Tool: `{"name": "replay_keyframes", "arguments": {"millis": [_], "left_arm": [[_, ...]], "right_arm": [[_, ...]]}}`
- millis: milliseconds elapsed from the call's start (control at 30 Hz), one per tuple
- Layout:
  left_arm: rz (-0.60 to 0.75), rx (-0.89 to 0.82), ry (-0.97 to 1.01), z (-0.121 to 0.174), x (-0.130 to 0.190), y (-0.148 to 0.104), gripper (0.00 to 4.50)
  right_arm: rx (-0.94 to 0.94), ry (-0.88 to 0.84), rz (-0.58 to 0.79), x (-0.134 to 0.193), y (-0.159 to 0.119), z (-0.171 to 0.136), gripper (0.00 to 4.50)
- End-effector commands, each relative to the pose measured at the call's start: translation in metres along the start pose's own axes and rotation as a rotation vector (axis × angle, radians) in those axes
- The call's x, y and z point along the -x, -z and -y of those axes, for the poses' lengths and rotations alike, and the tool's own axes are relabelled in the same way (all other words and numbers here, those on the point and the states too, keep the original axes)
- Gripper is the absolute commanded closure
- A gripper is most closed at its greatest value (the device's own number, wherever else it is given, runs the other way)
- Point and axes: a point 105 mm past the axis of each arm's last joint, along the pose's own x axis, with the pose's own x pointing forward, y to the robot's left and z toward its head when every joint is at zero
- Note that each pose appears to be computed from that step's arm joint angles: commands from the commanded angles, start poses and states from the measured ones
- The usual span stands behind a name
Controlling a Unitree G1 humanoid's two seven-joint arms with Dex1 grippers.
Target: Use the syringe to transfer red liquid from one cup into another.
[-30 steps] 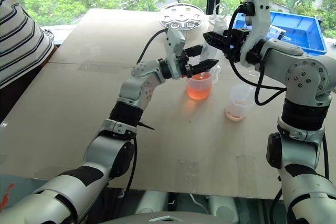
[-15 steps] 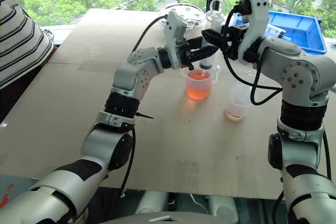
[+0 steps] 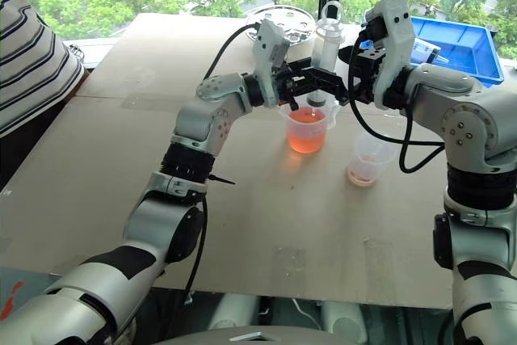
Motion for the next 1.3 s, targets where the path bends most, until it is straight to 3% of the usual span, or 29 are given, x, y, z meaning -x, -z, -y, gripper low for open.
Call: {"name": "replay_keyframes", "arguments": {"millis": [33, 467, 567, 800, 933, 1000, 1300], "left_arm": [[0.017, -0.054, 0.013, 0.001, 0.001, 0.0, 3.11], [0.019, -0.047, 0.031, 0.008, 0.005, 0.013, 3.11], [0.023, -0.042, 0.034, 0.01, 0.005, 0.013, 3.11], [0.032, -0.038, 0.036, 0.013, 0.005, 0.011, 3.11], [0.031, -0.034, 0.033, 0.013, 0.006, 0.012, 3.11], [0.025, -0.027, 0.028, 0.012, 0.007, 0.014, 3.11], [-0.006, 0.012, 0.034, 0.014, 0.007, 0.023, 3.11]], "right_arm": [[0.045, -0.056, 0.054, 0.011, -0.022, -0.009, 0.08], [0.014, 0.0, 0.092, -0.005, -0.039, 0.007, 0.08], [0.024, 0.005, 0.075, -0.008, -0.035, 0.011, 0.83], [0.05, 0.01, 0.048, -0.014, -0.03, 0.016, 4.07], [0.054, 0.015, 0.051, -0.015, -0.031, 0.017, 4.07], [0.055, 0.017, 0.054, -0.015, -0.031, 0.018, 4.49], [0.131, 0.023, 0.027, -0.02, -0.027, 0.017, 4.49]]}}
